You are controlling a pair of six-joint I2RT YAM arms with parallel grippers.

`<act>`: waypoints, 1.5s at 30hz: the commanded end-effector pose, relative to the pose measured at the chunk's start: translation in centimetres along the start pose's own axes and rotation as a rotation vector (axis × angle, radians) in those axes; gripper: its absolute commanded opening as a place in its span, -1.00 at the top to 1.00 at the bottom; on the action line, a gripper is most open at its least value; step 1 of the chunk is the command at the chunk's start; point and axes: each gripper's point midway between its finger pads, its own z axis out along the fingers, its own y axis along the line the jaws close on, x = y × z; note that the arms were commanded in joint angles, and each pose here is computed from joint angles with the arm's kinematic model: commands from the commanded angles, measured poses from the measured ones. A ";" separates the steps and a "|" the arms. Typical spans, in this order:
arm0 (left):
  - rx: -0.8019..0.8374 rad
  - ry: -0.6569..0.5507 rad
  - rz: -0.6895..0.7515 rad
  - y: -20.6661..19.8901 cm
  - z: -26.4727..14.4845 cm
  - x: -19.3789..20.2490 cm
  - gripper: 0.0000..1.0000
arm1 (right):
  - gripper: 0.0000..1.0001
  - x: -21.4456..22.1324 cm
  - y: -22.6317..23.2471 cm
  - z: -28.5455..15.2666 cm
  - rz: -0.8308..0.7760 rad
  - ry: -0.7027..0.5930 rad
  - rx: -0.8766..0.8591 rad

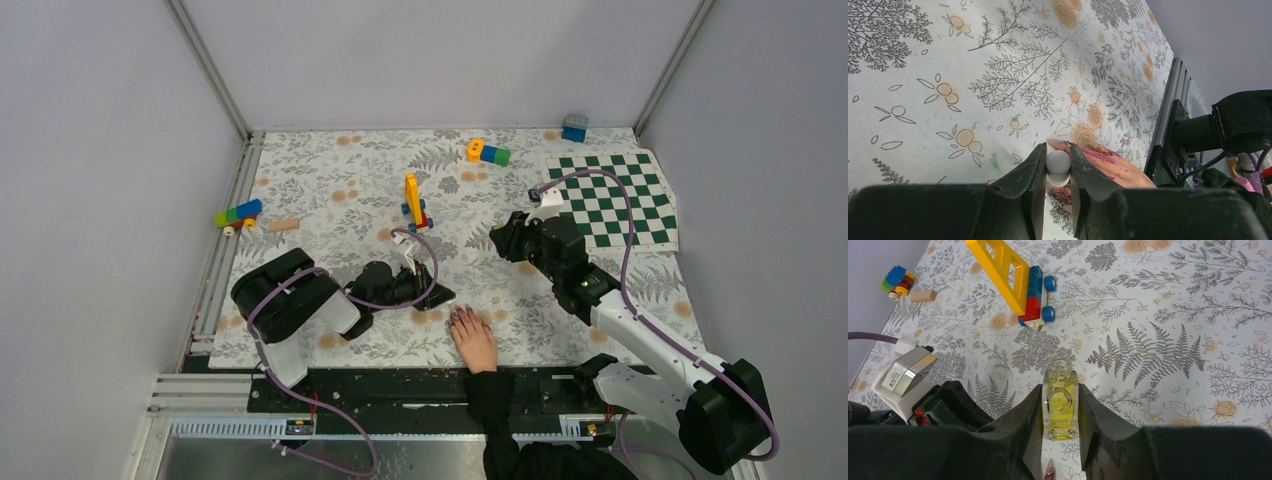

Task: Paint the nails
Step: Paint the nail polish on the nail.

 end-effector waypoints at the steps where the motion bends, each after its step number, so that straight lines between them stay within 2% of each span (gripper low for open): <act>1: 0.071 -0.044 0.041 -1.5 0.9 -1.5 1.00 | 1.00 -2.2 0.8 -0.2 0.010 -0.066 -0.033; 45: 0.010 -0.019 0.056 0.2 1.3 -0.6 1.00 | 1.00 -2.0 0.7 0.4 -0.004 -0.050 -0.025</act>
